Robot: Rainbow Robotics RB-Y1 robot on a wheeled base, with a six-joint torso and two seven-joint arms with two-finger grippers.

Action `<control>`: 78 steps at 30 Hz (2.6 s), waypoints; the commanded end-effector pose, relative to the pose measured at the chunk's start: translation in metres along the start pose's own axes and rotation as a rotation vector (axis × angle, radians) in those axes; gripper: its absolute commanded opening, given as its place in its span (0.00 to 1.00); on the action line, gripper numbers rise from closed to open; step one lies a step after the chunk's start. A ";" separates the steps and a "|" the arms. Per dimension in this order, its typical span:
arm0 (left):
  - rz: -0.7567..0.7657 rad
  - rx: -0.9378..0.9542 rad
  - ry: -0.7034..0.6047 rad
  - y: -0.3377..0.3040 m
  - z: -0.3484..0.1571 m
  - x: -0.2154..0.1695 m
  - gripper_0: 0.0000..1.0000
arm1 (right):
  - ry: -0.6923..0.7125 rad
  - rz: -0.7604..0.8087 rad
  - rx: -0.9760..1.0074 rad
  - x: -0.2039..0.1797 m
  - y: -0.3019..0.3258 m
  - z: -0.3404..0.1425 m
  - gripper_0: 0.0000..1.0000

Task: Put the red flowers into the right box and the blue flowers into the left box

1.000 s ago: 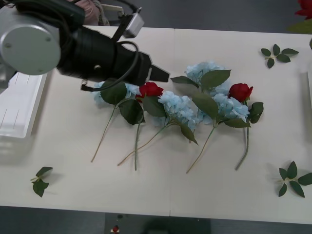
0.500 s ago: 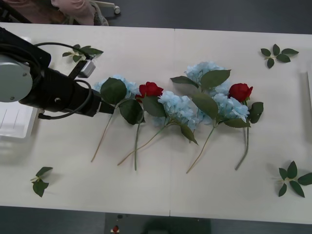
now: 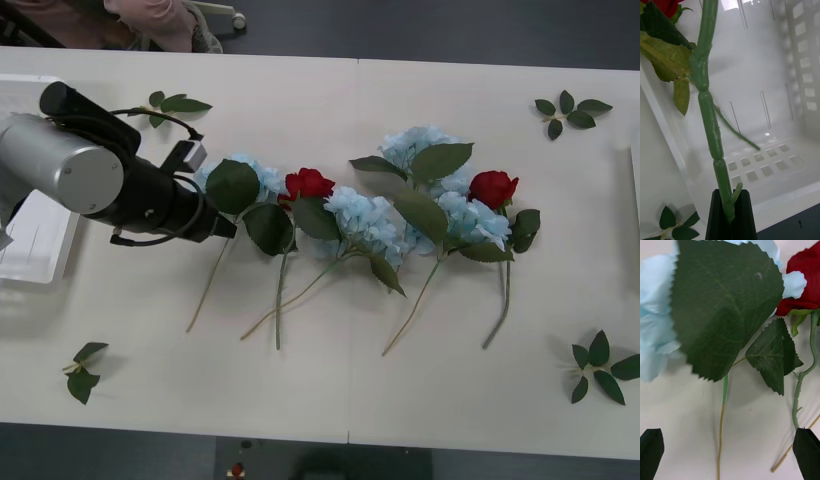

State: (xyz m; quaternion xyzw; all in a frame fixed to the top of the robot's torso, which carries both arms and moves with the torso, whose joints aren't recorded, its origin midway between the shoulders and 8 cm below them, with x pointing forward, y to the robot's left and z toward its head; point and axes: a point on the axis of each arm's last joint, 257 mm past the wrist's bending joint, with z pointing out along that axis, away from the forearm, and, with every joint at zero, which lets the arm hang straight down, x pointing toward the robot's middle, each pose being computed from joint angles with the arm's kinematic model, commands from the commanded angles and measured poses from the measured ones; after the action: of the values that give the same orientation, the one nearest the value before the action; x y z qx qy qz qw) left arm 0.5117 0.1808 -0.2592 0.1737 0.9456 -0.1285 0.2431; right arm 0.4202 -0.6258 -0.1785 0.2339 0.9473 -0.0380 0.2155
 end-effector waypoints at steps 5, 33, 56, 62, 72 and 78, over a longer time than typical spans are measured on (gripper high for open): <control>0.100 -0.048 -0.007 -0.004 0.019 -0.030 1.00 | -0.086 0.057 0.020 -0.001 -0.005 0.030 0.00; 0.218 -0.156 0.048 0.008 0.060 -0.034 1.00 | -0.102 0.000 -0.032 -0.019 0.034 0.015 0.94; 0.237 -0.191 0.048 0.019 0.060 -0.034 0.00 | -0.015 -0.343 -0.427 0.027 0.268 -0.010 0.94; 0.245 -0.206 0.046 0.024 0.059 -0.035 0.00 | -0.001 -0.388 -0.395 0.041 0.288 0.009 0.94; 0.272 -0.246 0.083 0.028 -0.036 -0.070 0.00 | 0.001 -0.429 -0.317 0.053 0.297 0.034 0.94; 0.277 -0.246 0.122 0.037 -0.146 -0.071 0.00 | -0.016 -0.445 -0.283 0.058 0.307 0.047 0.94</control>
State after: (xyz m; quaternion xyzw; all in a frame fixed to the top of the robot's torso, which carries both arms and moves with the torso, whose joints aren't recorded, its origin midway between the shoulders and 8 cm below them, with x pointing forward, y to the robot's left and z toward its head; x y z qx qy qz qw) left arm 0.5181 0.2113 -0.1686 0.2538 0.9483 -0.0017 0.1906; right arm 0.5231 -0.3425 -0.2496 0.0080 0.9736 0.0566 0.2208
